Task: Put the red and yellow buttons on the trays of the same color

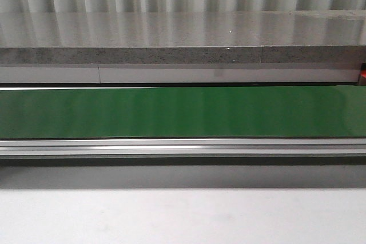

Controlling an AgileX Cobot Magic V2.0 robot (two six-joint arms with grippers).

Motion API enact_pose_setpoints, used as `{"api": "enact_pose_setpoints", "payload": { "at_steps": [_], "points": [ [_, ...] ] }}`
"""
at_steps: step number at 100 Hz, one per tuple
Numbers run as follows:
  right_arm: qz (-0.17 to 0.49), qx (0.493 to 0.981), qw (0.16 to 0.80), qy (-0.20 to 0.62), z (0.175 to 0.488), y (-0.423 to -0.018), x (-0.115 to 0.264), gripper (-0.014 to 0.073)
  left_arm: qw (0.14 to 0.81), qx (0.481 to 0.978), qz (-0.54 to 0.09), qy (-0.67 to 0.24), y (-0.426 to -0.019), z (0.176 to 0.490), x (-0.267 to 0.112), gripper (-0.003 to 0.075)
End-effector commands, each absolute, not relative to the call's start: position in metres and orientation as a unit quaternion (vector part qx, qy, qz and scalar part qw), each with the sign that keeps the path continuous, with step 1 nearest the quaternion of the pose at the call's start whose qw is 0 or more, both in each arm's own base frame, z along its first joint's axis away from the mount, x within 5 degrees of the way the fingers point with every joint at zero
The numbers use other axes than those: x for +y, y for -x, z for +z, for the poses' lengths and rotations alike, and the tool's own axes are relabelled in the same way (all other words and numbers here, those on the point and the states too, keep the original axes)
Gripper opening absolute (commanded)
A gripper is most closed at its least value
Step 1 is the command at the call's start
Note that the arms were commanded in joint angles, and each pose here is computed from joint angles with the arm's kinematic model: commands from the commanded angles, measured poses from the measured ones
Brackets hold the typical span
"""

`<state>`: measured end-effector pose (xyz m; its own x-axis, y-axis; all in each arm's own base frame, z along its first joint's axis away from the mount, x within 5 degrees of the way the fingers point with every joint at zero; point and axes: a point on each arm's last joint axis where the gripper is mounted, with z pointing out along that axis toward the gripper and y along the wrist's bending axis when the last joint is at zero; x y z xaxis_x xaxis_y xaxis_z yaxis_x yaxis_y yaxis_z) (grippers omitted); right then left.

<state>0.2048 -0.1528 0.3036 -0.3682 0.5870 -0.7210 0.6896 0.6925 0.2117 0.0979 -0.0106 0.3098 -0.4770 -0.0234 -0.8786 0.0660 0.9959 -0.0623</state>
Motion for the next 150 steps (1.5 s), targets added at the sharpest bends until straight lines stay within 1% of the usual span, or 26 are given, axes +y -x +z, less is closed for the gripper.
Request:
{"api": "enact_pose_setpoints", "payload": {
  "at_steps": [1, 23, 51, 76, 93, 110, 115, 120, 132, 139, 144, 150],
  "points": [
    [-0.079, 0.8, 0.448, -0.39, 0.312, -0.212, -0.166, 0.0216, 0.551, 0.833, -0.052, -0.016, -0.101, 0.324, -0.012, -0.002],
    [-0.087, 0.797, 0.424, -0.421, 0.28, -0.224, -0.195, 0.0216, 0.551, 0.833, -0.052, -0.016, -0.101, 0.324, -0.012, -0.002],
    [-0.078, 0.809, 0.39, -0.433, 0.242, -0.241, -0.21, 0.0216, 0.551, 0.833, -0.052, -0.016, -0.101, 0.324, -0.012, -0.002],
    [-0.078, 0.811, 0.38, -0.437, 0.219, -0.25, -0.219, 0.0216, 0.551, 0.833, -0.052, -0.016, -0.101, 0.324, -0.012, -0.002],
    [-0.073, 0.819, 0.359, -0.442, 0.203, -0.253, -0.222, 0.0216, 0.551, 0.833, -0.052, -0.016, -0.101, 0.324, -0.012, -0.002],
    [-0.072, 0.82, 0.354, -0.443, 0.2, -0.254, -0.222, 0.0223, 0.551, 0.833, -0.052, -0.016, -0.101, 0.324, -0.012, -0.002],
    [-0.072, 0.82, 0.354, -0.443, 0.2, -0.254, -0.222, 0.0253, 0.551, 0.833, -0.052, -0.016, -0.101, 0.324, -0.012, -0.002],
    [-0.072, 0.82, 0.354, -0.443, 0.2, -0.254, -0.222, 0.0314, 0.551, 0.833, -0.052, -0.016, -0.101, 0.324, -0.012, -0.002],
    [-0.071, 0.821, 0.353, -0.443, 0.2, -0.254, -0.222, 0.0536, 0.551, 0.833, -0.052, -0.016, -0.101, 0.324, -0.012, -0.002],
    [-0.071, 0.821, 0.353, -0.443, 0.201, -0.253, -0.222, 0.0624, 0.551, 0.833, -0.052, -0.016, -0.101, 0.324, -0.012, -0.002],
    [-0.071, 0.821, 0.353, -0.443, 0.203, -0.252, -0.221, 0.0655, 0.551, 0.833, -0.052, -0.016, -0.101, 0.324, -0.012, -0.002],
    [-0.072, 0.819, 0.358, -0.442, 0.208, -0.251, -0.22, 0.0655, 0.551, 0.833, -0.052, -0.016, -0.101, 0.324, -0.012, -0.002]
  ]
}}
